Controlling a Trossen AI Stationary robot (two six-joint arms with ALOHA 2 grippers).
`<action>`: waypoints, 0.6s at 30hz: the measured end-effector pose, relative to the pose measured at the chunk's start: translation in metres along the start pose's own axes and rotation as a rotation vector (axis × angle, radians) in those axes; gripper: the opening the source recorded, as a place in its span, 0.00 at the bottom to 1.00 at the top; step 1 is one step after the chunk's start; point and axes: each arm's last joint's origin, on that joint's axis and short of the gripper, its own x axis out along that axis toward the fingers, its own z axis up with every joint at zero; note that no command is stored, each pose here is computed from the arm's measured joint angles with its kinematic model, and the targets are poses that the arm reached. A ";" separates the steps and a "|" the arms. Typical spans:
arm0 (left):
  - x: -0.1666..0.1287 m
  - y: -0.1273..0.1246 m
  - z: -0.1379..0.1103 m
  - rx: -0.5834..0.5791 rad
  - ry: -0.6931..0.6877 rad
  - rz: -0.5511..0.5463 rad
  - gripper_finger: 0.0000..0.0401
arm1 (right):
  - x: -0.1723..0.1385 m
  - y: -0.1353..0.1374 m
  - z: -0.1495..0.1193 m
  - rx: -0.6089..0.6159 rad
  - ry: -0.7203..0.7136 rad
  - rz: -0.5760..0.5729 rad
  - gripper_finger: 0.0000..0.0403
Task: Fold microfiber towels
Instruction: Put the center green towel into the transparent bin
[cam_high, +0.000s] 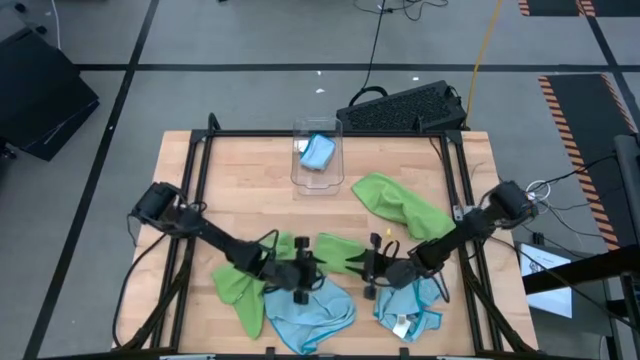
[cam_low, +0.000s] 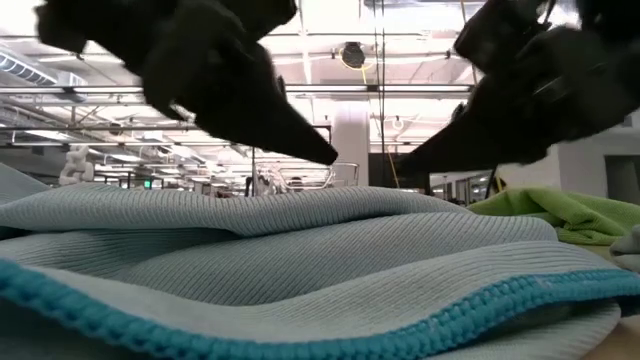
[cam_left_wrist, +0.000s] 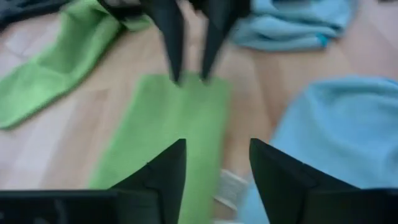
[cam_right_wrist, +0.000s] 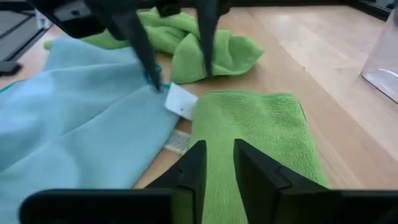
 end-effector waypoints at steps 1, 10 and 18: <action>-0.002 -0.005 -0.002 0.011 0.003 -0.008 0.48 | -0.005 0.001 0.002 -0.010 0.015 0.003 0.23; 0.009 -0.028 0.005 0.109 -0.029 0.007 0.66 | -0.035 0.011 -0.001 -0.208 0.148 0.080 0.45; 0.056 -0.020 0.007 0.199 0.078 0.043 0.58 | -0.036 0.015 -0.006 -0.373 0.235 0.091 0.60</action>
